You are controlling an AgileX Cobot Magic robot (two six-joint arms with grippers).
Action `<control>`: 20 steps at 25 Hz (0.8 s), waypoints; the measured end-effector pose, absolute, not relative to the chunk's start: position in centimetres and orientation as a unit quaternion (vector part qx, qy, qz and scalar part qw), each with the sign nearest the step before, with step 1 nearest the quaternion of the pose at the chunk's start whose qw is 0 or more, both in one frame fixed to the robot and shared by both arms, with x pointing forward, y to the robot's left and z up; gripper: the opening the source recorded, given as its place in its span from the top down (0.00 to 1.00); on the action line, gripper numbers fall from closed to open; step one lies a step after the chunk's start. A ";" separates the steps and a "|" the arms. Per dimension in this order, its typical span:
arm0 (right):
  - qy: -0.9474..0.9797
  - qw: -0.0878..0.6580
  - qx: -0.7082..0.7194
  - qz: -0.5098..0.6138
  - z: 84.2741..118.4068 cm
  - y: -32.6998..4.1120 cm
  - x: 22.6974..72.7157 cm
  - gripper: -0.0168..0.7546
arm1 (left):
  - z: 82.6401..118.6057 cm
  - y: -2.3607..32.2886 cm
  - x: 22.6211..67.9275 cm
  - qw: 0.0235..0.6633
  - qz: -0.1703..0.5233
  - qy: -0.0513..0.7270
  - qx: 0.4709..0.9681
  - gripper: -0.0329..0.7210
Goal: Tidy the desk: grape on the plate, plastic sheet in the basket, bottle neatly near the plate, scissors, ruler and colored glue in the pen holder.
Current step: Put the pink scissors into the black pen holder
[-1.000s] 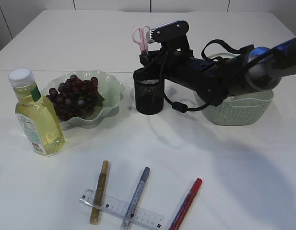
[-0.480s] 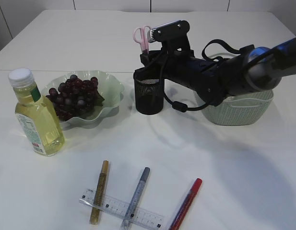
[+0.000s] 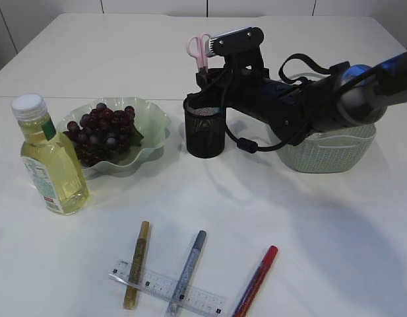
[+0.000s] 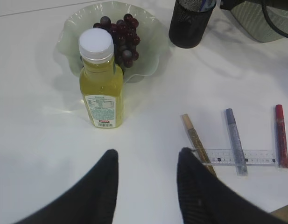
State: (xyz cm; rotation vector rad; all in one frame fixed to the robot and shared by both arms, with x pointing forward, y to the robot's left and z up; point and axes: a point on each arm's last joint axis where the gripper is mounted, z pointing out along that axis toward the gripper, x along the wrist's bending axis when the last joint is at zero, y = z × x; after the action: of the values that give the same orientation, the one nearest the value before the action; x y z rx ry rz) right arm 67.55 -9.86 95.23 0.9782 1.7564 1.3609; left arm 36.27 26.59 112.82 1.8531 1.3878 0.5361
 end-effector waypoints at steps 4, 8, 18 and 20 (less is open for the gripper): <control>0.677 0.350 0.379 0.525 95.2 -9.9 67.6 0.72 | 112.8 26.6 36.3 0.374 0.210 0.542 0.723 0.55; 0.677 0.350 0.379 0.525 95.2 -9.9 67.6 0.72 | 112.9 26.6 36.3 0.375 0.211 0.541 0.722 0.55; 0.677 0.350 0.379 0.525 95.2 -9.9 67.6 0.63 | 112.9 26.6 36.4 0.378 0.215 0.541 0.720 0.55; 0.677 0.350 0.379 0.525 95.2 -9.9 67.6 0.62 | 112.9 26.6 36.4 0.378 0.215 0.541 0.720 0.55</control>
State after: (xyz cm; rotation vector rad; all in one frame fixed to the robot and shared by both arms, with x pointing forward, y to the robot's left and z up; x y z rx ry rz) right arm 67.56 -9.88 95.24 0.9807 1.7540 1.3596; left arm 36.38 26.61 112.93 1.8399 1.3821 0.5499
